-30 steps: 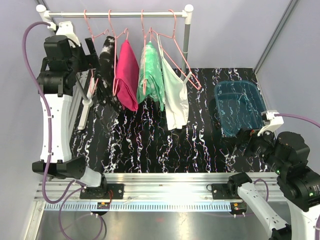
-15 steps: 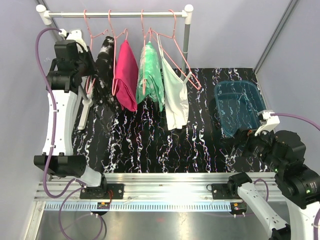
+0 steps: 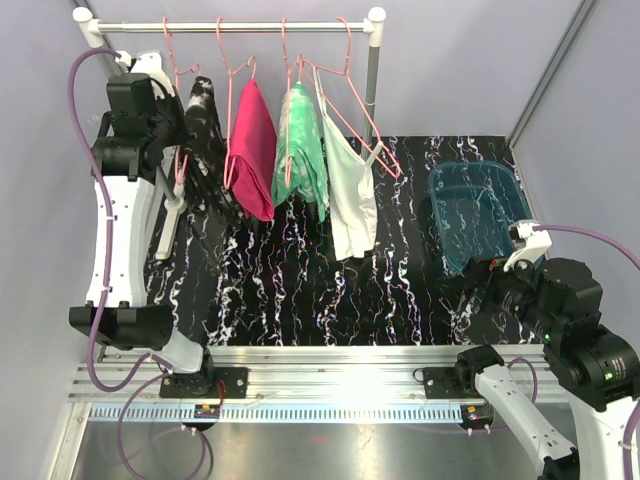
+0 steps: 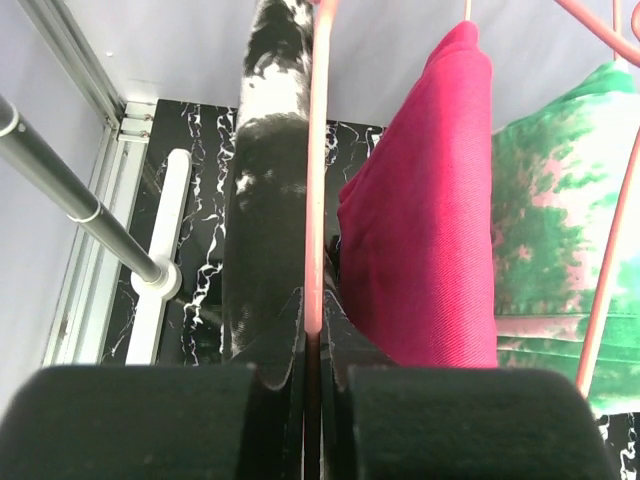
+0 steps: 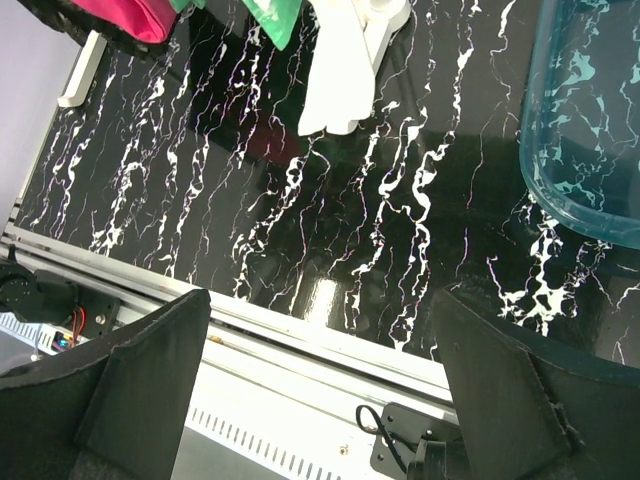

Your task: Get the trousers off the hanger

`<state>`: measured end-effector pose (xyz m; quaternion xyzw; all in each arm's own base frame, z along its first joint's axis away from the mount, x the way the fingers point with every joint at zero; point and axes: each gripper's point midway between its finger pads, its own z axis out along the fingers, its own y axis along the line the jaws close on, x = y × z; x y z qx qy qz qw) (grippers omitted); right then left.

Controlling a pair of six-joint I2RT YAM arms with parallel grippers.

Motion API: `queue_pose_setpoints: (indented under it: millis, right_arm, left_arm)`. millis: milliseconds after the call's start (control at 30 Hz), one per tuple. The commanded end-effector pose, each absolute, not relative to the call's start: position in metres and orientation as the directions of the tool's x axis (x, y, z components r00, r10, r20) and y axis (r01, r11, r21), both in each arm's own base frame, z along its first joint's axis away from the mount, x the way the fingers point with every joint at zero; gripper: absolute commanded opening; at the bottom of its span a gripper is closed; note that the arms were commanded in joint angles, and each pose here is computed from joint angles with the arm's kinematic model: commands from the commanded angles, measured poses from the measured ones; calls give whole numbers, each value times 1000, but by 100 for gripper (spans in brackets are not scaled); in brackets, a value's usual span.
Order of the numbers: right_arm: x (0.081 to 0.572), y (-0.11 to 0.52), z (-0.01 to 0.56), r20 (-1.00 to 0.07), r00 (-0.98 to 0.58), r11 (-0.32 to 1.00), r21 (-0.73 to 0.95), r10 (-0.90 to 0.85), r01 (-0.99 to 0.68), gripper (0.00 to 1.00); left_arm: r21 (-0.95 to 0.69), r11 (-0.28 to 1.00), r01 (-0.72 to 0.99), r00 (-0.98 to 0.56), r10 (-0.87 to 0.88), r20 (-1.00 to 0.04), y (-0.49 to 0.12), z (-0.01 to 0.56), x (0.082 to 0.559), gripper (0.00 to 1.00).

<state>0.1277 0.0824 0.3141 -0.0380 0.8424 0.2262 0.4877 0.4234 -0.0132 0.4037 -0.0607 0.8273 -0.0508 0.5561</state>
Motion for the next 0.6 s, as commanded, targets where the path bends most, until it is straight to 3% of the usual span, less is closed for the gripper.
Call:
queue_pose_setpoints:
  millis: [0, 200, 567]
  right_arm:
    - [130, 89, 321, -852, -500, 877, 353, 157, -325, 99]
    - [131, 91, 323, -851, -499, 873, 360, 163, -329, 99]
    - [129, 92, 324, -852, -496, 868, 366, 168, -335, 100]
  left_arm:
    - [-183, 983, -27, -198, -184, -963, -12, 463, 421, 0]
    - [-215, 977, 9, -45, -214, -976, -14, 506, 406, 0]
    - [-199, 976, 91, 99, -207, -973, -22, 556, 391, 0]
